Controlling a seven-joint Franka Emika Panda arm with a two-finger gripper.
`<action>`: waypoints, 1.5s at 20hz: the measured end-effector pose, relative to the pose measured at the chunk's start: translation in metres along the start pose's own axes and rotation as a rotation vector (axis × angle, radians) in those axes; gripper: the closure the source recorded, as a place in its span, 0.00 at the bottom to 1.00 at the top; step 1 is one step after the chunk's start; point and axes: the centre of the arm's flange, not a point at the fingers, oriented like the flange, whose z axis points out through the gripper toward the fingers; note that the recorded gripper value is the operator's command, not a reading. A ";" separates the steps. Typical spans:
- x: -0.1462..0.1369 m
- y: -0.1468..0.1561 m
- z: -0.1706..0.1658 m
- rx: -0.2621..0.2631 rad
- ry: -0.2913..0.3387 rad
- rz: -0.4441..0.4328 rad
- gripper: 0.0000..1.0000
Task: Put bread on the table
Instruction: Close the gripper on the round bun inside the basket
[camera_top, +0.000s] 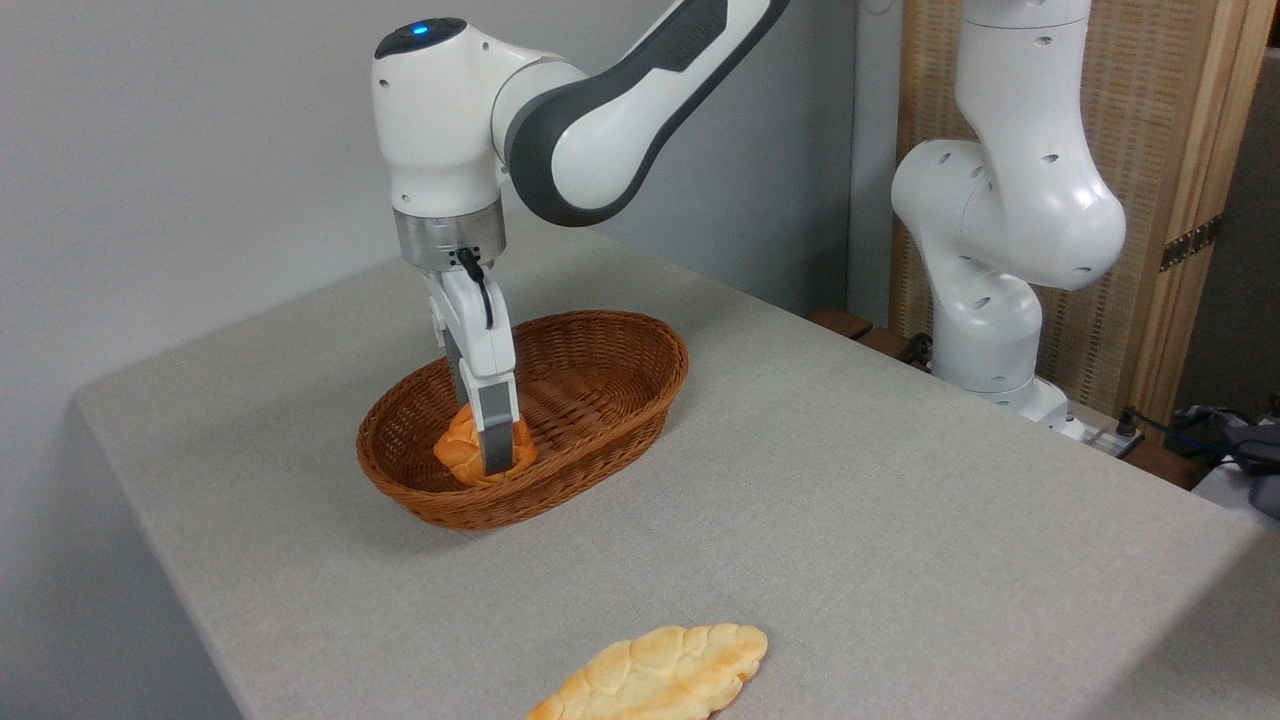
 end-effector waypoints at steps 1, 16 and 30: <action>0.000 0.000 0.000 0.001 0.000 0.001 0.50; 0.000 0.001 0.000 0.001 -0.002 0.024 0.72; 0.001 0.001 0.000 0.001 0.000 0.024 0.75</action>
